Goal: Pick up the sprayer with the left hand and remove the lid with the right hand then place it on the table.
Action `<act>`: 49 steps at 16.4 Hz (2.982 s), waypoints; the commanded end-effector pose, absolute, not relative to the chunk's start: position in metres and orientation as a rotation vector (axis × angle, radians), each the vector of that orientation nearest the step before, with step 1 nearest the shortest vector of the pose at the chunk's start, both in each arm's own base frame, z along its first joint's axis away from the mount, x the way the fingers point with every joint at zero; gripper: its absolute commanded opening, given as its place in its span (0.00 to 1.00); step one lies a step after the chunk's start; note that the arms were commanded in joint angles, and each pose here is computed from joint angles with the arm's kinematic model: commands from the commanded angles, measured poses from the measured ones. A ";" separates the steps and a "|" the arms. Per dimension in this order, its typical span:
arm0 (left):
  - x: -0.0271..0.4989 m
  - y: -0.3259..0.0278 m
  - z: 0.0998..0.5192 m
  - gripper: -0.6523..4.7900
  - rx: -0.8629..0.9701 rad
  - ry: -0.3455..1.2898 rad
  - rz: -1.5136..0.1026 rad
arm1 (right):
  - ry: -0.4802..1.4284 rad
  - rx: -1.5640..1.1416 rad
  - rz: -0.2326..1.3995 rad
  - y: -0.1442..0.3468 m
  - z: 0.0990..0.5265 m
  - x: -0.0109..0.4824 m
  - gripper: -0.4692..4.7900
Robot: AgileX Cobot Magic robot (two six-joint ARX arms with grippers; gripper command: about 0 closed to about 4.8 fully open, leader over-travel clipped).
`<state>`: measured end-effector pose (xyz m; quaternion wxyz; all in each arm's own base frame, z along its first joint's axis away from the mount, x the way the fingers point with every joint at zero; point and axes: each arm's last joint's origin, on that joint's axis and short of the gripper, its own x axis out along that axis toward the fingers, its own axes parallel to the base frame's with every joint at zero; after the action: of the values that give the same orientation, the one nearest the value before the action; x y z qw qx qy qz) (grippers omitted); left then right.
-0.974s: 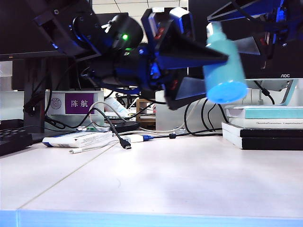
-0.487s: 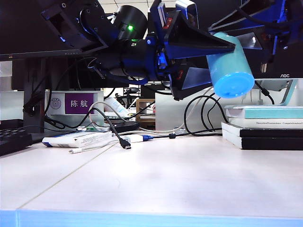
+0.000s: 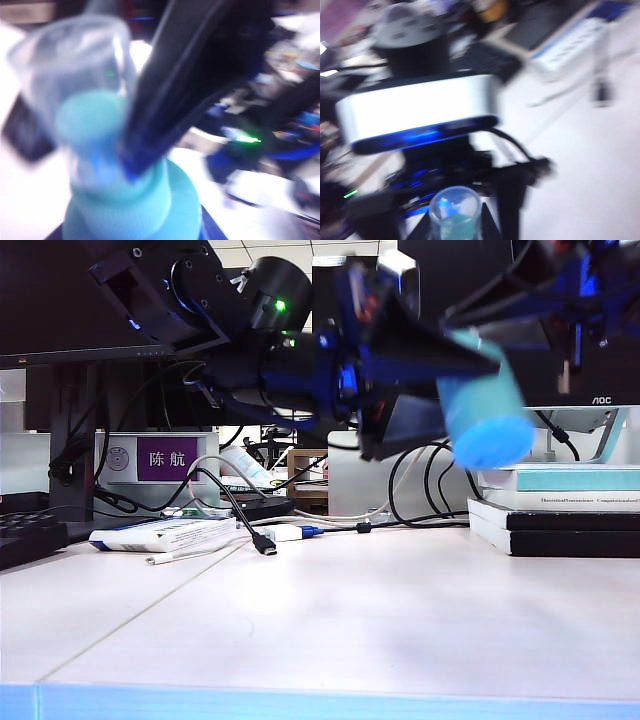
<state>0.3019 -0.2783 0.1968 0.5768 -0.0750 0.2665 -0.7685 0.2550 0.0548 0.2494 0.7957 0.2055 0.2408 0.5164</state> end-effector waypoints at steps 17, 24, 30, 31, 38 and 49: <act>0.304 -0.260 0.195 0.48 0.343 0.219 -1.263 | 0.462 0.177 0.454 0.039 0.210 0.257 0.16; 0.286 -0.198 0.161 0.38 0.164 0.032 -0.958 | 0.335 0.147 0.303 0.033 0.175 0.240 0.09; 0.284 -0.201 0.123 0.38 0.075 0.016 -0.901 | 0.421 0.165 0.226 0.032 0.115 0.242 0.09; 0.285 -0.201 0.117 0.38 0.070 0.024 -0.899 | 0.420 0.171 0.231 0.032 0.111 0.244 0.09; 0.285 -0.202 0.105 0.42 0.084 0.106 -0.893 | 0.454 0.169 0.202 0.032 0.090 0.247 0.09; 0.286 -0.198 0.138 1.00 0.057 0.030 -0.803 | 0.195 0.250 0.219 0.032 0.118 0.254 1.00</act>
<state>0.2860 -0.1985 0.1219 0.9112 0.0226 0.0498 -0.4082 0.2519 0.0320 0.1049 0.9769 0.1154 0.1472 0.1037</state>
